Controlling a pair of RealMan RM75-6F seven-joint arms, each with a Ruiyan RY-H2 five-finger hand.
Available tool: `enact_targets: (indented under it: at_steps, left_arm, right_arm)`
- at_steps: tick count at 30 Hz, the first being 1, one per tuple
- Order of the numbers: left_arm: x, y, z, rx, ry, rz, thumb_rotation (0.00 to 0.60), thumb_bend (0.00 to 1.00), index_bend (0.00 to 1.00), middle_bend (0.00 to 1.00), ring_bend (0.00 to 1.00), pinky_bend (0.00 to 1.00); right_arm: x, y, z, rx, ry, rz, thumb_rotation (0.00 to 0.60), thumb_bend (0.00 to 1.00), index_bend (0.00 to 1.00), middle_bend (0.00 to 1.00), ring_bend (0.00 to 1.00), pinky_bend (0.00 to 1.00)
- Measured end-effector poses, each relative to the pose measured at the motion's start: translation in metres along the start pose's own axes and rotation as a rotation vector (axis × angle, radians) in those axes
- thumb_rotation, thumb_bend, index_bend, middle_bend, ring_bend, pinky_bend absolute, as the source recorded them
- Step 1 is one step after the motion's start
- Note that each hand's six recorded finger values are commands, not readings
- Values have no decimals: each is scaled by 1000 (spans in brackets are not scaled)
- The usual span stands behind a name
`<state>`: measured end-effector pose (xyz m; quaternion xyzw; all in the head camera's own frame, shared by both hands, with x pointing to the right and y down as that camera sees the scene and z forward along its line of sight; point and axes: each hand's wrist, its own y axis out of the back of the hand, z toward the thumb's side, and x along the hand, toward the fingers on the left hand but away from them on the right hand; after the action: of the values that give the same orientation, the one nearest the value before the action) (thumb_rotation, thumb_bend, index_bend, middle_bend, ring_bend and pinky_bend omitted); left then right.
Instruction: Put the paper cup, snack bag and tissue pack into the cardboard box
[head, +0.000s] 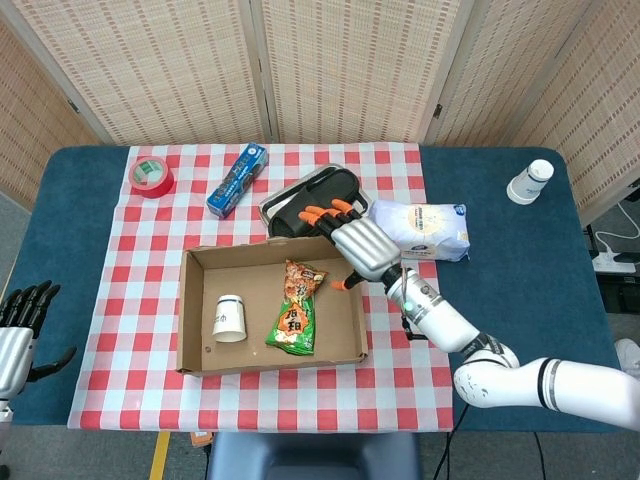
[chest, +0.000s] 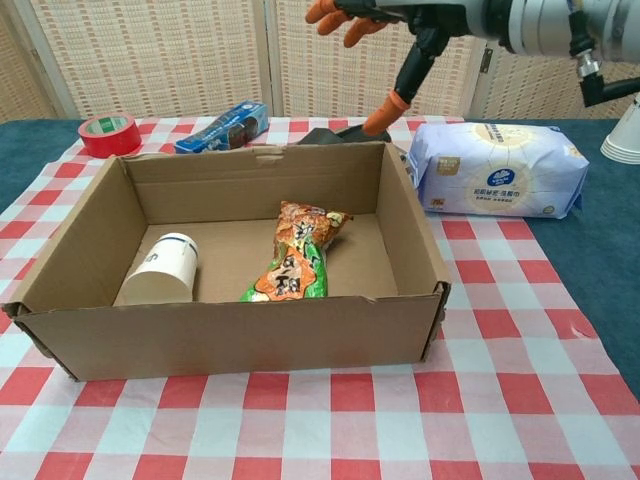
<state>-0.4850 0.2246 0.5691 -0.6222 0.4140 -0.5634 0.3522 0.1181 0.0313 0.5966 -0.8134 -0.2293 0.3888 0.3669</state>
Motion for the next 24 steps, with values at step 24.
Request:
enact_targets:
  at_steps: [24]
  left_arm:
    - [2, -1, -2, -2, 9, -6, 600, 220, 0, 0, 0, 0]
  right_arm:
    - [29, -9, -181, 280, -481, 93, 600, 0, 0, 0, 0, 0]
